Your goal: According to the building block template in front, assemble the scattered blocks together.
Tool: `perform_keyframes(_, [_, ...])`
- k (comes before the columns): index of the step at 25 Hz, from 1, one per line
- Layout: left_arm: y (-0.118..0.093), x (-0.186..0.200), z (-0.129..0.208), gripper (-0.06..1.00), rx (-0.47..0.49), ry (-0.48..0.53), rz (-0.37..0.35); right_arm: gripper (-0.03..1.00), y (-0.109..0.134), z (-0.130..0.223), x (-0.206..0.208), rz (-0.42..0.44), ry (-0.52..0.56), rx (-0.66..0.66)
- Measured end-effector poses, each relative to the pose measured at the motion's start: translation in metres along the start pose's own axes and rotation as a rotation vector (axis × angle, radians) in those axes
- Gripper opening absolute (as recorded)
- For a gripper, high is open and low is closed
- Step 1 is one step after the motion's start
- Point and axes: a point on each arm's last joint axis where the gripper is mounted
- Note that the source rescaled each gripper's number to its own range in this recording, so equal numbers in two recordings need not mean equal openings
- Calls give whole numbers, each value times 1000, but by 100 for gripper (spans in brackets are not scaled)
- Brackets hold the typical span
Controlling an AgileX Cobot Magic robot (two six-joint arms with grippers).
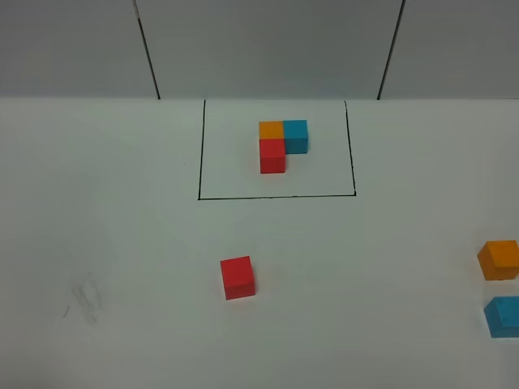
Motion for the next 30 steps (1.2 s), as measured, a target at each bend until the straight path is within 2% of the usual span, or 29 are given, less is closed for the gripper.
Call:
perform_keyframes(22, [0, 0, 0, 0, 0, 0, 0, 1, 0, 0, 0, 4, 0, -1])
perform_keyframes(26, [0, 0, 0, 0, 0, 0, 0, 11, -2, 0, 0, 21, -2, 5])
perform_keyframes(28, [0, 0, 0, 0, 0, 0, 0, 22, -2, 0, 0, 24, -2, 7])
perform_keyframes(30, [0, 0, 0, 0, 1, 0, 0, 38, -2, 0, 0, 26, -6, 8])
Point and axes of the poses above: a point on each arm's last joint axis where the gripper is mounted, x pointing back along that axis away from the gripper, y along the wrist's bending axis when the last joint is at zero, z = x × y, and after that the axes turned 10 degrees about -x, right-handed
